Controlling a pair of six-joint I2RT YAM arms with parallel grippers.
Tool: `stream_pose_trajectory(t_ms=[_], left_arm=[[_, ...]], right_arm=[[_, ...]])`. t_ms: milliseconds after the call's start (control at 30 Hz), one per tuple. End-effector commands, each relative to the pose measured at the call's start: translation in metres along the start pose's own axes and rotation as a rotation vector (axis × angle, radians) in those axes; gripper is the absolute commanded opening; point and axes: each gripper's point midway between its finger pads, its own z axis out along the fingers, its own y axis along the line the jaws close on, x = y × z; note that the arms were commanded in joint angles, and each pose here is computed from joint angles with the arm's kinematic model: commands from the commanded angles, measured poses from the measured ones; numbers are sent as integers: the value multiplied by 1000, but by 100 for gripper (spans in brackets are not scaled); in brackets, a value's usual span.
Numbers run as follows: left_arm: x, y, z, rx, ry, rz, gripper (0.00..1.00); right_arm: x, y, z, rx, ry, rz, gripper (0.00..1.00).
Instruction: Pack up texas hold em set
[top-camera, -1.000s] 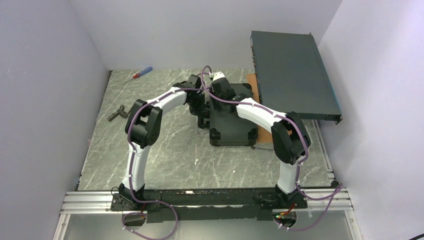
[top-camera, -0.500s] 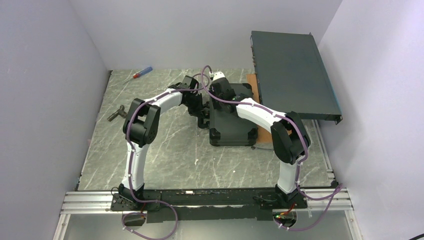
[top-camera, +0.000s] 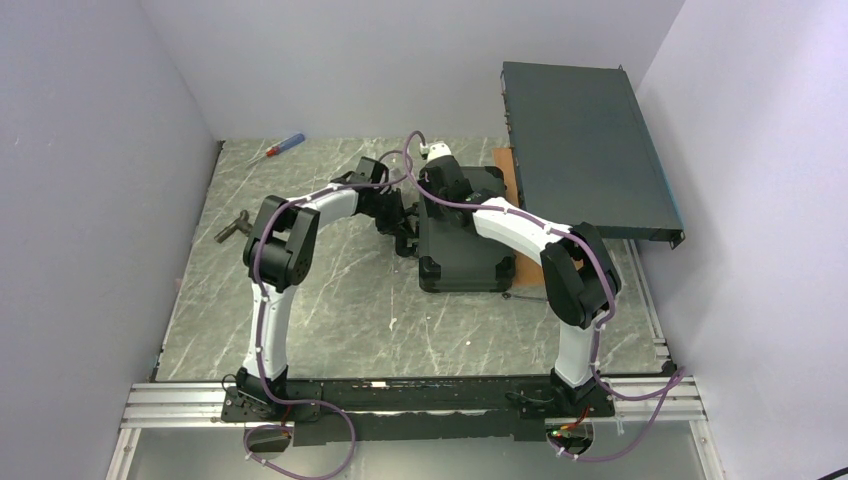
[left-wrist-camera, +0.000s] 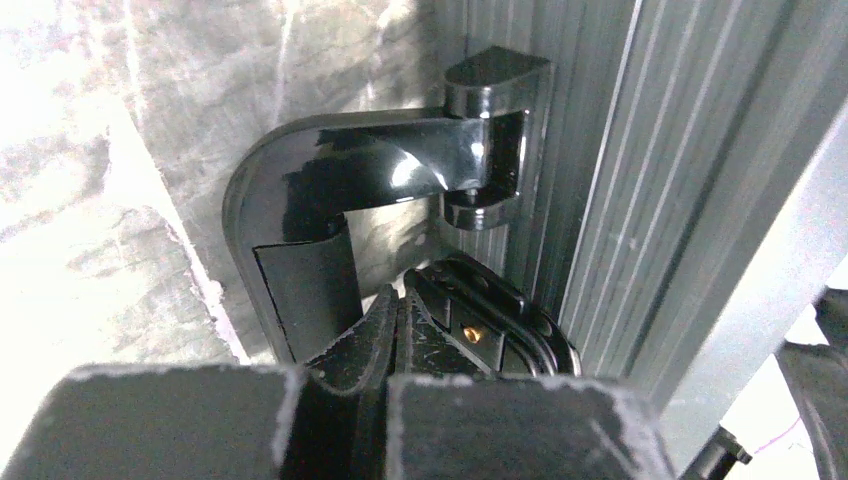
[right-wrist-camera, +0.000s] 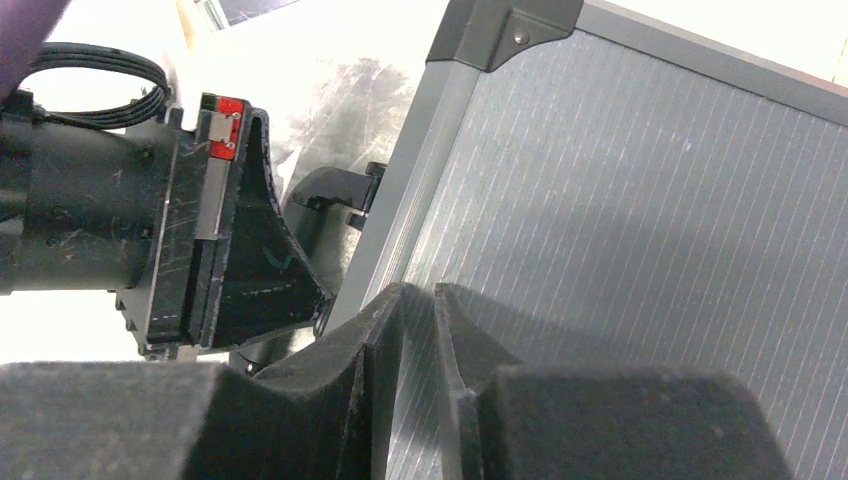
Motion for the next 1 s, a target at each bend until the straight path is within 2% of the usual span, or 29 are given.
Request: stream_pose_trajectory(t_ms=[0,67,133,200,333,433,533,967], left_arm=[[31,-74,30,369,54,175,0],[29,-89,20,439,35,203,0],[27,-88,15,401,16,219,0],[24,-79,9,308,-4,207,0],[11,-47,-23,19,-62,152,1],[-3,-50,-58,-49,-161,164,8],[-17,-50,-82,-93,-236,173,11],[-27,-29,-54,-176,-198,120,1]], right_arm=[[159,14,4,-83,485,-49,22],[159,14,4,-83,488,-49,22],[157,14,2,-84,482,-49,22],[156,11,2,-71,488,-56,22],[155,9,2,-55,488,-58,22],[153,11,2,-58,479,-45,22],[153,11,2,-57,495,-42,22],[155,10,0,-54,513,-47,22]])
